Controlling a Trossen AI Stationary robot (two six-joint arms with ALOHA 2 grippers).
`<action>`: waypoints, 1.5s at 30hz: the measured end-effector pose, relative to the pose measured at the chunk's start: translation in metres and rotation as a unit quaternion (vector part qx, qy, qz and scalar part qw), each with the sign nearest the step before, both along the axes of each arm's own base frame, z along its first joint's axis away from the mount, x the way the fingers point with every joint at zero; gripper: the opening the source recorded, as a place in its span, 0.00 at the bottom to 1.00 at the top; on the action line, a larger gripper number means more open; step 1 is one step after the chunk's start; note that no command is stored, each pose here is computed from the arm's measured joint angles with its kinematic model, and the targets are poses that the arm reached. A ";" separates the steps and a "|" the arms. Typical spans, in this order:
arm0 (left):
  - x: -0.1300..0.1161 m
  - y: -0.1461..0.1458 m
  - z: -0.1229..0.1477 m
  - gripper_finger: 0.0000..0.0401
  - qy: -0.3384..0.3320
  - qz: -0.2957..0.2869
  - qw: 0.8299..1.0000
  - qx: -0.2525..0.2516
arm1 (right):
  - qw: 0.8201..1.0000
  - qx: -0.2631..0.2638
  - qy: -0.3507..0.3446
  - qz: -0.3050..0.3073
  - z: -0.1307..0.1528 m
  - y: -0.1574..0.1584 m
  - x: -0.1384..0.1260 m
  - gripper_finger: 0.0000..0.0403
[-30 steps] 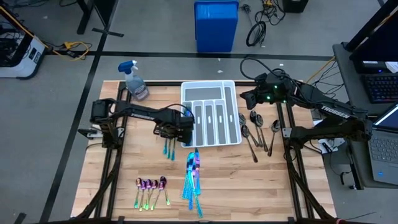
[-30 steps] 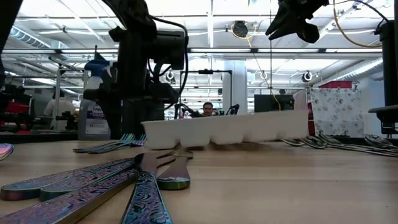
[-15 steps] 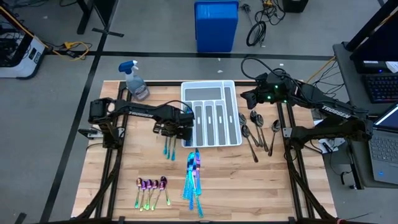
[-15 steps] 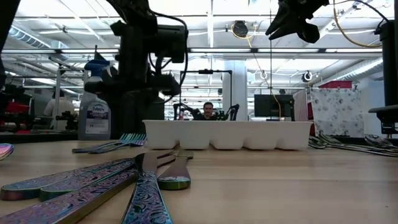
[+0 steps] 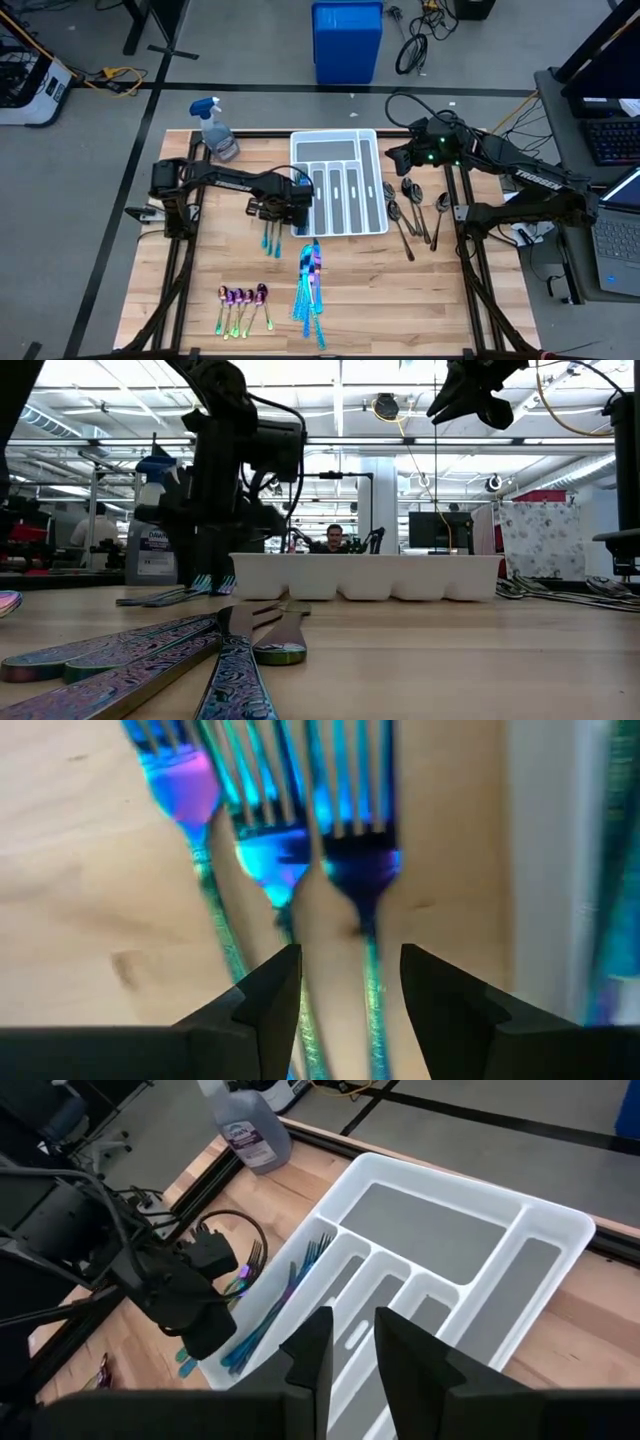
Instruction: Sort silverware
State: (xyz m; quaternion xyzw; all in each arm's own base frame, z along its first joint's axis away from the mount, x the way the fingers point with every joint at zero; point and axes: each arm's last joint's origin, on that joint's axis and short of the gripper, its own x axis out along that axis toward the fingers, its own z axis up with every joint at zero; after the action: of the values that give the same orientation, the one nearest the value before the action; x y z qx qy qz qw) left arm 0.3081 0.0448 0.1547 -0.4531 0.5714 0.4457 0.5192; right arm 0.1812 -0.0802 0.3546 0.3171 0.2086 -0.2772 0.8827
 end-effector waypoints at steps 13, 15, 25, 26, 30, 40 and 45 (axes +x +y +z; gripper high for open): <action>-0.004 0.002 -0.011 0.39 0.007 0.003 1.000 -0.007 | 1.000 0.000 0.001 0.000 0.000 0.000 0.000 0.15; -0.006 0.001 -0.013 0.39 0.007 0.003 1.000 -0.009 | 1.000 0.000 0.001 0.000 0.000 0.000 0.000 0.15; -0.013 0.001 -0.019 0.33 0.022 -0.013 1.000 -0.010 | 1.000 0.000 0.000 0.000 0.000 0.000 0.000 0.15; -0.013 0.001 -0.019 0.30 0.022 -0.014 1.000 -0.010 | 1.000 0.000 0.000 0.000 0.000 0.000 0.000 0.15; -0.012 0.000 -0.019 0.15 0.020 -0.017 1.000 -0.009 | 1.000 0.000 0.000 -0.001 0.000 0.000 0.000 0.15; -0.012 -0.001 -0.014 0.02 0.020 -0.018 1.000 -0.007 | 1.000 0.000 -0.003 -0.001 0.000 0.000 0.000 0.15; -0.014 -0.002 -0.005 0.02 0.020 -0.018 1.000 -0.011 | 1.000 0.002 -0.006 -0.003 0.001 0.000 0.000 0.15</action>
State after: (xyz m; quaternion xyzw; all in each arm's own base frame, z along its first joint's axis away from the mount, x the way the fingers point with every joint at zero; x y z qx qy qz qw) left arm 0.2946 0.0425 0.1495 -0.4390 0.5946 0.4394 0.5105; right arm 0.1816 -0.0804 0.3553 0.3212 0.2030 -0.2779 0.8822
